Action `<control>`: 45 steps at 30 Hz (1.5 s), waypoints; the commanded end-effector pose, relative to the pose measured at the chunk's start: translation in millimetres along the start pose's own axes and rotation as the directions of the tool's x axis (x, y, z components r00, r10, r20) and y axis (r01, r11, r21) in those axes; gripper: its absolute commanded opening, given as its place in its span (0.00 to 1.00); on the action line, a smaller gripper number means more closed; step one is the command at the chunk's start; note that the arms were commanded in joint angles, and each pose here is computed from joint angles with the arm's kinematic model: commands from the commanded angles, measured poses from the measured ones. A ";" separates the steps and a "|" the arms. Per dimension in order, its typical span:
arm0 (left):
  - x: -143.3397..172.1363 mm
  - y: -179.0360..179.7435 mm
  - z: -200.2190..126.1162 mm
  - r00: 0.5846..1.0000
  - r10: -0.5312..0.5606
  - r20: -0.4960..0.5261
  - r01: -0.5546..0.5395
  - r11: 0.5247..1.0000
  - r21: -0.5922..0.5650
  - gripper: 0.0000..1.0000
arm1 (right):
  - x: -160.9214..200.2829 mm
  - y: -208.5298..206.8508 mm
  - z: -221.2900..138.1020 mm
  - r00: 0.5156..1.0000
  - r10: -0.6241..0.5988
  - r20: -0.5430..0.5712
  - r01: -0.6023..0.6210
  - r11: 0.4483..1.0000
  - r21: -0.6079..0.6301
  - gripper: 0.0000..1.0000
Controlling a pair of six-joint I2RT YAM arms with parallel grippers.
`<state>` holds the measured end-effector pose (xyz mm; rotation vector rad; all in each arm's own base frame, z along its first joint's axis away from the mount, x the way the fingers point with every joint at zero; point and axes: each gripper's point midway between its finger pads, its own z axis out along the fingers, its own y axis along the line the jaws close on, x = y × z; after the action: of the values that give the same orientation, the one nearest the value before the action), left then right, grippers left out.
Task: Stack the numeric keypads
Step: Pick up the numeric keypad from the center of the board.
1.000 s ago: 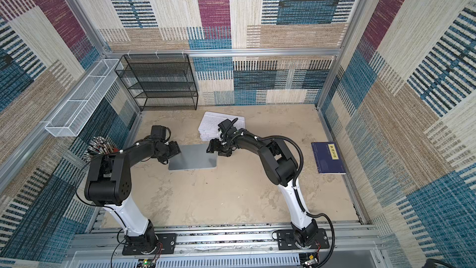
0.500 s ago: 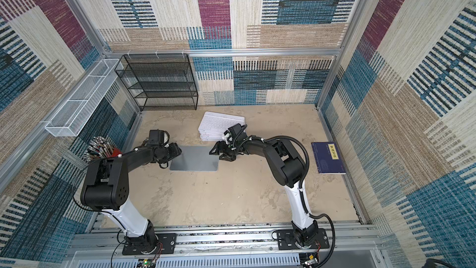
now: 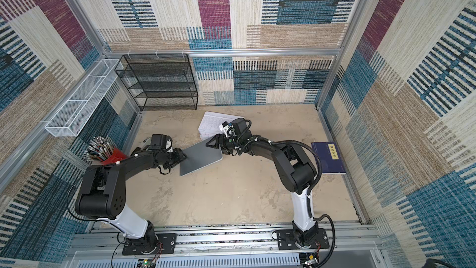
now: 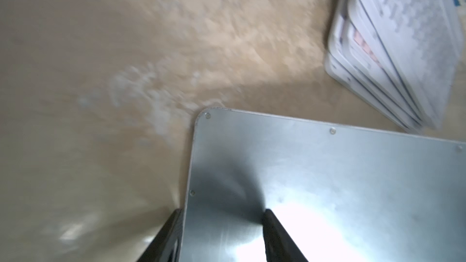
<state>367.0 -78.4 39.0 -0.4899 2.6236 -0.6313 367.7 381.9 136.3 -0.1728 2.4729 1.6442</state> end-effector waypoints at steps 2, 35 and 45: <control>6.0 -15.7 -1.2 0.999 -0.008 -0.031 0.011 0.997 0.082 0.52 | 3.7 5.6 1.6 0.999 -0.026 -0.029 0.025 0.999 -0.043 0.64; 107.4 -195.3 -151.7 0.221 0.847 0.484 -0.750 0.465 -0.470 0.74 | -28.2 66.3 -67.5 0.963 0.128 0.236 -0.216 0.890 0.401 0.00; 85.3 -219.3 -123.3 0.233 0.868 0.438 -0.721 0.457 -0.522 0.69 | 7.1 92.6 -64.6 0.982 0.088 0.169 -0.146 0.916 0.374 0.00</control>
<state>282.5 -255.3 215.8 0.5949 1.8203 0.1832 340.8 356.9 231.9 0.1624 2.7044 1.0705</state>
